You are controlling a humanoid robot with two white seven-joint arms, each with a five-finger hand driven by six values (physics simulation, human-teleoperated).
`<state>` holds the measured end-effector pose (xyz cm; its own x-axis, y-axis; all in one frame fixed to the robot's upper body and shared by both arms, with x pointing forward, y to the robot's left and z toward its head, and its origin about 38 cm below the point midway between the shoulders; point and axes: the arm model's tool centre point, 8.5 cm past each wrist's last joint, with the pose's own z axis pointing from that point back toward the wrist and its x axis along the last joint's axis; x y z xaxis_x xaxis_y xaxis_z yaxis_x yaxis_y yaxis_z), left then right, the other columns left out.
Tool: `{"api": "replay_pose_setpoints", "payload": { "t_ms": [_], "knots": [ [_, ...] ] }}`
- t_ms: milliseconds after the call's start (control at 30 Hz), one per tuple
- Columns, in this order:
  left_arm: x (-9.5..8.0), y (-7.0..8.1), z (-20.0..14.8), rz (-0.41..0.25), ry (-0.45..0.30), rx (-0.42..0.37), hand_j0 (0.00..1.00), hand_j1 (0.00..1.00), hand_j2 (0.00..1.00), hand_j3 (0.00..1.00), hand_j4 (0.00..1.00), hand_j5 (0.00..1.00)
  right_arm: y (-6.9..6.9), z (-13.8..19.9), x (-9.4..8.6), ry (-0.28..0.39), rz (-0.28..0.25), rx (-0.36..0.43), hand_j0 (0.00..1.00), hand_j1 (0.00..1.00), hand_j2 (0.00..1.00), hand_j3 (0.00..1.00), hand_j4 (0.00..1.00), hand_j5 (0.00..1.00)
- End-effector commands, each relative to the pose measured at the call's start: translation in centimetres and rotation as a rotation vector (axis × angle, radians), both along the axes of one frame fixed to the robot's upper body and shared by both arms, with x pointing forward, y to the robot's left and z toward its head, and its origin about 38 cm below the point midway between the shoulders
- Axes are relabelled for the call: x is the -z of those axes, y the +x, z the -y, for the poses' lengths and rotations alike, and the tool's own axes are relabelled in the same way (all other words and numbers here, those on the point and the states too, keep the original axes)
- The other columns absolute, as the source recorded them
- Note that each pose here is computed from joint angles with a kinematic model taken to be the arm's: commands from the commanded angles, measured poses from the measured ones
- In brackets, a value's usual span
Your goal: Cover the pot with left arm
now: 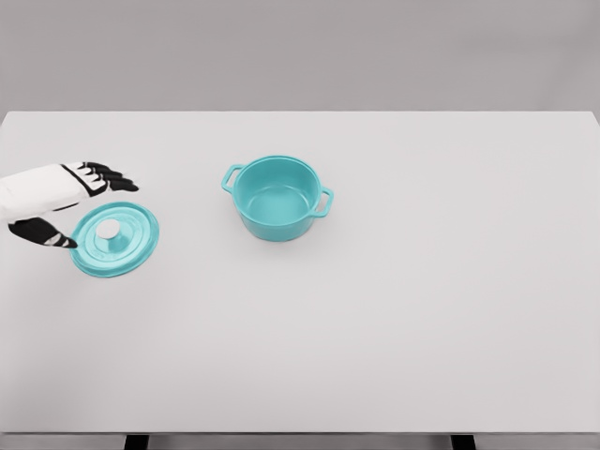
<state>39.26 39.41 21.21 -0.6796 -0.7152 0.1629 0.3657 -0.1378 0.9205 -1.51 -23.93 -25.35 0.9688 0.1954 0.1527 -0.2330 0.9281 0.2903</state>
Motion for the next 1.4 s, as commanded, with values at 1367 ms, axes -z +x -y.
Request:
{"api": "replay_pose_setpoints", "payload": {
  "t_ms": [1367],
  "knots": [
    [3.1,3.3,0.3,-0.158,0.024,-0.034,0.83,0.83,0.83,0.83,0.83,0.83,-0.3,0.0,0.0,0.000,-0.004,0.003,1.00,1.00,1.00,1.00,1.00,1.00]
  ]
}}
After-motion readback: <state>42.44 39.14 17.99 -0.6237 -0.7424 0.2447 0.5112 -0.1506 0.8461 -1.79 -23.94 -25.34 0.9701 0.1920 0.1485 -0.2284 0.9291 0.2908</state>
